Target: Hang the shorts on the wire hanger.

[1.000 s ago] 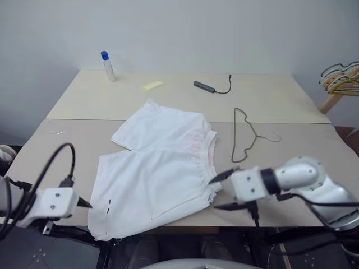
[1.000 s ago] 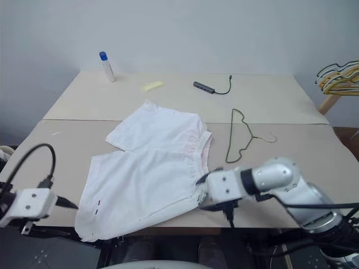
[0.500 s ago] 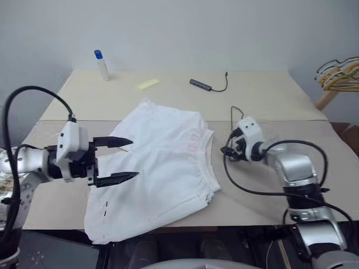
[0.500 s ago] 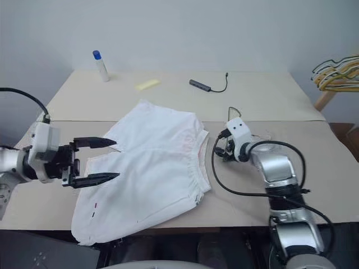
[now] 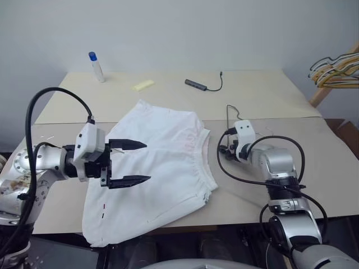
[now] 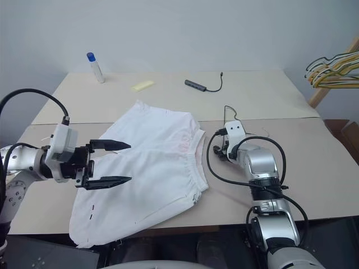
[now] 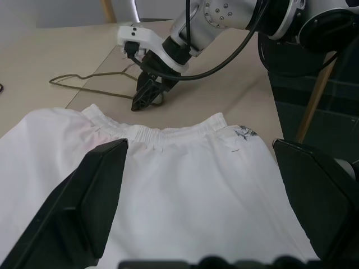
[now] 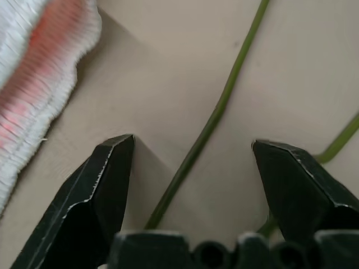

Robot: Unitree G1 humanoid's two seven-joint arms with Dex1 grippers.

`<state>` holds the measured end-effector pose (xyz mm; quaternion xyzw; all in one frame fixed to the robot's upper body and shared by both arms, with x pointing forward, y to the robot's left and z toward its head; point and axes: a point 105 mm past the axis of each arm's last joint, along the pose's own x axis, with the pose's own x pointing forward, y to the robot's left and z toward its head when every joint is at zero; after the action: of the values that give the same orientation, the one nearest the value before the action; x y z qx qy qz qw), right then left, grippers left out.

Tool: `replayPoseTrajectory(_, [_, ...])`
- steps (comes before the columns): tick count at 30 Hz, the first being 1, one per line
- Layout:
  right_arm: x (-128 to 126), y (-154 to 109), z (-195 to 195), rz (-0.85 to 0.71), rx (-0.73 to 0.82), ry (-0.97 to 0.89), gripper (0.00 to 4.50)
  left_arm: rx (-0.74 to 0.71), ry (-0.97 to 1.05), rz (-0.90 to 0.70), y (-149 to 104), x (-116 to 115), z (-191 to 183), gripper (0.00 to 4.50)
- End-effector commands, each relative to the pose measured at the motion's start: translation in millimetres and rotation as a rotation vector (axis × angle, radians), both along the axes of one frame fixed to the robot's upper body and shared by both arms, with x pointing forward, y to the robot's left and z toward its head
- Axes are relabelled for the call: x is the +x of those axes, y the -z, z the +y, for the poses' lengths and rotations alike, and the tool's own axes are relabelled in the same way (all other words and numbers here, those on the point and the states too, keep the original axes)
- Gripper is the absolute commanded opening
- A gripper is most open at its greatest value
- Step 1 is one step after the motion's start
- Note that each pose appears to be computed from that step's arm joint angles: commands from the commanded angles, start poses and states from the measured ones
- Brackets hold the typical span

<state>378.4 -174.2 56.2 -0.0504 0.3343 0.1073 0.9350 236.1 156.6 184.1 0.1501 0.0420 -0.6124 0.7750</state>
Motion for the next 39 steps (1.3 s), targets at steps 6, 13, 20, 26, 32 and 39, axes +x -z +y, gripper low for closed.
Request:
replayPoseTrajectory(6, [-9.2,14.1,2.5,0.098,-0.064,-0.048,1.93,0.01,0.007,-0.051,-2.2,-0.7,-3.2,4.5])
replayPoseTrajectory(13, [-15.5,24.9,-4.6,0.136,-0.121,-0.065,0.02,0.009,0.004,-0.057,2.3,-1.0,-6.2,4.5])
replayPoseTrajectory(20, [-8.2,15.6,-19.4,0.082,-0.166,-0.01,0.02,-0.007,-0.04,-0.097,1.6,11.0,-10.3,4.5])
replayPoseTrajectory(26, [4.4,-33.4,-28.1,-0.108,-0.099,0.051,0.02,-0.106,-0.149,-0.117,-10.8,29.2,-11.8,4.5])
replayPoseTrajectory(32, [-5.9,-64.2,-23.3,-0.241,-0.087,-0.037,0.02,-0.201,-0.217,-0.101,-19.8,38.2,-11.3,4.5])
replayPoseTrajectory(39, [-26.9,-57.4,-16.0,-0.162,-0.006,-0.084,0.02,-0.259,-0.324,0.078,-5.8,51.9,-12.3,4.5])
